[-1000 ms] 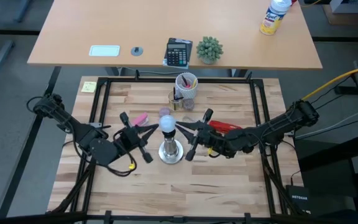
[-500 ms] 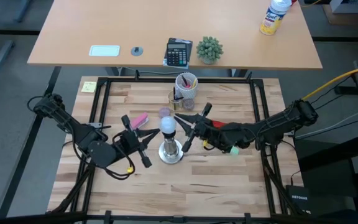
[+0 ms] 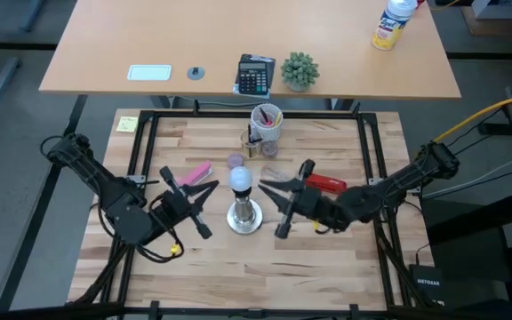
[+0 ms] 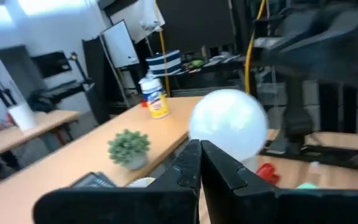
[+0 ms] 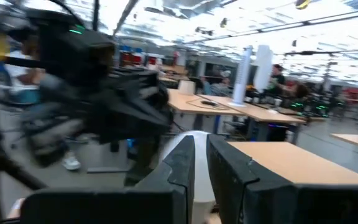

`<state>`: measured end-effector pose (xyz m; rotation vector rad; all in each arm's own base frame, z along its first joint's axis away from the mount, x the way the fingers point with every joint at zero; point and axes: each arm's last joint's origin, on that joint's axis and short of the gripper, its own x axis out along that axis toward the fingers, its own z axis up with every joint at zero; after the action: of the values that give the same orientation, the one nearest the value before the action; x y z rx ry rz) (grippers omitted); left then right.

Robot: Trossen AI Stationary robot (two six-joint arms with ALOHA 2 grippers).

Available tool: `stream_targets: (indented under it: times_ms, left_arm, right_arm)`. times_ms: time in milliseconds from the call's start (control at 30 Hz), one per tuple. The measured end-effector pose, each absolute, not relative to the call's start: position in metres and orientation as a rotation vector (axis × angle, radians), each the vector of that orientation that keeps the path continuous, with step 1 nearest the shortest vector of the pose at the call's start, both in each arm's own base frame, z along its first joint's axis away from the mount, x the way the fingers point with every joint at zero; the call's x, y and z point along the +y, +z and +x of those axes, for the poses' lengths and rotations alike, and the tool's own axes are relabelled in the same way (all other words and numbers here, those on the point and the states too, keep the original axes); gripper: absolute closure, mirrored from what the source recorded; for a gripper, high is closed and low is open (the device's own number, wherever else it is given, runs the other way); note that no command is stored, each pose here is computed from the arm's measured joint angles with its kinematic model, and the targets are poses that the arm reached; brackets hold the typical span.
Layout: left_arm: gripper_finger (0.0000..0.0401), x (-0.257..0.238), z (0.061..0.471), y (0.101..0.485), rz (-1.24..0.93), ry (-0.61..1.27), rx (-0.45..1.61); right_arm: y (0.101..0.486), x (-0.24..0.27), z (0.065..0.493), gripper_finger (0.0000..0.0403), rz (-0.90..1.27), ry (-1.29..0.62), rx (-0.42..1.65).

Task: Screw lightbulb
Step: Remove the lightbulb from the lamp socket

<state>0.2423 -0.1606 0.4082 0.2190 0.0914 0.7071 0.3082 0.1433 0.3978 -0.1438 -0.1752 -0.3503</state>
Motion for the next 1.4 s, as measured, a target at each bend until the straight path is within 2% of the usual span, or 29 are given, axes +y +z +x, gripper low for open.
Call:
stream_targets:
  times_ms: [233, 667, 1400]
  left_arm:
    - [0.0400, -0.144, 0.253, 0.408, 0.239, 0.772, 0.110]
    - [0.0400, -0.144, 0.257, 0.407, 0.179, 0.656, 0.082]
    - [0.0400, -0.155, 0.252, 0.401, 0.097, 0.525, 0.086]
  right_arm:
    - [0.392, 0.152, 0.312, 0.0355, -0.108, -0.256, -0.182]
    - [0.379, 0.132, 0.331, 0.0355, -0.117, -0.377, -0.137]
    - [0.379, 0.124, 0.334, 0.0355, -0.108, -0.414, -0.136]
